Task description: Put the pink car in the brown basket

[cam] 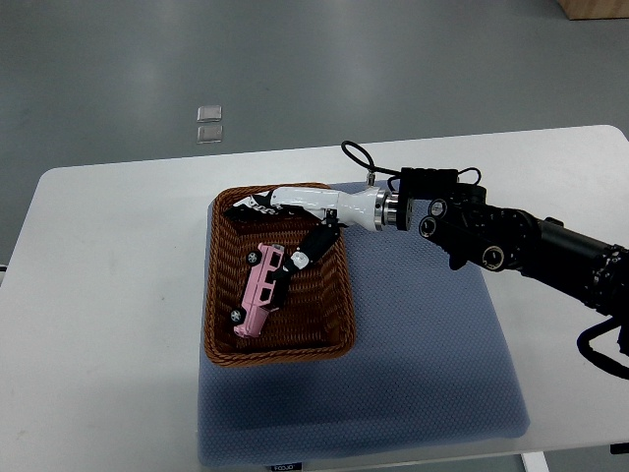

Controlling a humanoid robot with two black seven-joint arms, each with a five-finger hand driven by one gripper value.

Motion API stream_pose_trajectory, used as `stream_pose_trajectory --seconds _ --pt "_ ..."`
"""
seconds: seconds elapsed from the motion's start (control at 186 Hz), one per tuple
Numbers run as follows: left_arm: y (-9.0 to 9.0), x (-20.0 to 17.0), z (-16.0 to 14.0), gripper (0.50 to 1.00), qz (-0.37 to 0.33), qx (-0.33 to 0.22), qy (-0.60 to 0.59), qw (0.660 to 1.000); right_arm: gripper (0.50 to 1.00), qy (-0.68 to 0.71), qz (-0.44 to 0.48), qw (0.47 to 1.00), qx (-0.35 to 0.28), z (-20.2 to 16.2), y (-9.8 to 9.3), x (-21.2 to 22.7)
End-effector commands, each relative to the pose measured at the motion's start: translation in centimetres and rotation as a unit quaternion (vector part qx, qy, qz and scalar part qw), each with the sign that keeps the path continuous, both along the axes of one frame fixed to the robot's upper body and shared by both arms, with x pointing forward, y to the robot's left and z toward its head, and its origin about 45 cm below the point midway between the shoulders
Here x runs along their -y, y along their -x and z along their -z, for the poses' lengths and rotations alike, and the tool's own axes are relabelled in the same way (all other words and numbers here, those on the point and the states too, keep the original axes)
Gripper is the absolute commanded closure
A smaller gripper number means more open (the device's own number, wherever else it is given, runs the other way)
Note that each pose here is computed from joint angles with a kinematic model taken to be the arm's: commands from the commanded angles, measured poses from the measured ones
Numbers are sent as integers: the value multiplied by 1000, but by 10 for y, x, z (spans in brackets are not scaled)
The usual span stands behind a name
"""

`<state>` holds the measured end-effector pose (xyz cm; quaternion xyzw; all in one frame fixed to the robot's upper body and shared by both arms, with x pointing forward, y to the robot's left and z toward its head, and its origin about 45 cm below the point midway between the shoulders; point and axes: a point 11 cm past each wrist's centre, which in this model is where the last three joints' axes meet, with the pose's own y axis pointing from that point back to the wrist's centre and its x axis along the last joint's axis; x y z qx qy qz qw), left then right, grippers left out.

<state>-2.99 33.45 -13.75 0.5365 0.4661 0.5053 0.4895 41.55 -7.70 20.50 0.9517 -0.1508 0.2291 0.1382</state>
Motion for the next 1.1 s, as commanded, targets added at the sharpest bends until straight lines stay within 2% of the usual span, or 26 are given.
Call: stream_pose_trajectory --seconds 0.0,0.139,0.37,0.536,0.826,1.094 --pt "0 0 0 500 0 0 0 1000 597 -4 10 1000 4 -5 -5 7" --pt "0 0 0 500 1 0 0 1000 597 -41 42 998 -8 -24 -19 24" --pt "0 0 0 500 0 0 0 1000 597 -89 126 980 -126 -33 -39 72" --pt "0 0 0 500 0 0 0 1000 597 -124 200 956 -172 -32 -51 114" --pt "0 0 0 500 0 0 0 1000 597 -216 327 863 -318 9 -50 187" --pt "0 0 0 500 0 0 0 1000 595 -291 362 805 -370 24 -43 199"
